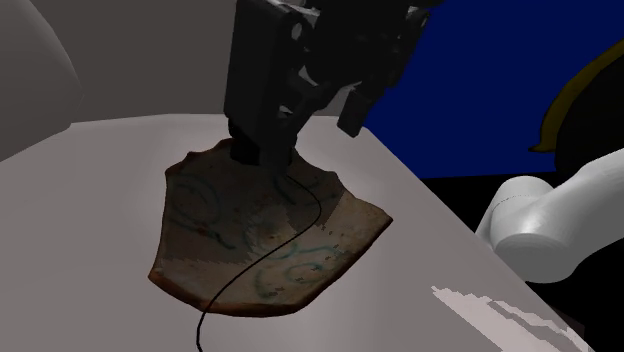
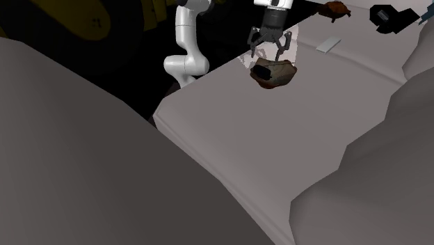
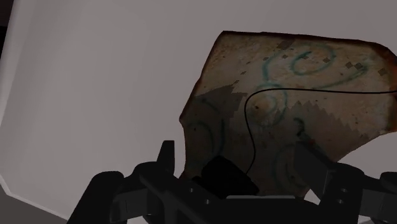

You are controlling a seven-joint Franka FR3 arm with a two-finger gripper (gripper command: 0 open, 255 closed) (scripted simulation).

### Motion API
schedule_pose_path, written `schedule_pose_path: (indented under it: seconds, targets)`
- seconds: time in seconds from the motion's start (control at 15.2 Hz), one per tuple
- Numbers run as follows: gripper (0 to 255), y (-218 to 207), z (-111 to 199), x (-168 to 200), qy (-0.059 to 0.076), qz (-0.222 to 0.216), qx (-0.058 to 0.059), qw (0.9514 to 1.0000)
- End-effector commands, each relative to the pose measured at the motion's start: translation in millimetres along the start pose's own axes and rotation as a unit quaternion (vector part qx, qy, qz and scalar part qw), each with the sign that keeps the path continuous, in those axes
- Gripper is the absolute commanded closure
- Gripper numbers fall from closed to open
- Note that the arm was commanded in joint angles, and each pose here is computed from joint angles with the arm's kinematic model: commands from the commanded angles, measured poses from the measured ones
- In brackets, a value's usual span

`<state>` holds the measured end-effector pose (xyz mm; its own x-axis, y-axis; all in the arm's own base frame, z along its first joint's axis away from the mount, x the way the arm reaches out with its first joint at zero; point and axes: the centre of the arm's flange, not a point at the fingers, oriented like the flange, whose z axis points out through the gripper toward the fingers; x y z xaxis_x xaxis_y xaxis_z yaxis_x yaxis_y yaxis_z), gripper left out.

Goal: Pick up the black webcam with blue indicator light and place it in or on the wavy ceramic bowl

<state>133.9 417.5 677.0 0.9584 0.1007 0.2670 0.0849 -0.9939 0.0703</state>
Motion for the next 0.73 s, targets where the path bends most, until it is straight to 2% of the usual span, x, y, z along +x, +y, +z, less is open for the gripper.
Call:
schedule_pose_path:
  seconds: [0.0,0.13,0.66]
  targets:
    - [0,-1,-20,0,0.000,0.000,0.000,1.0000]
    - [0,-1,-44,0,0.000,0.000,0.000,1.0000]
    - [0,0,-44,0,0.000,0.000,0.000,1.0000]
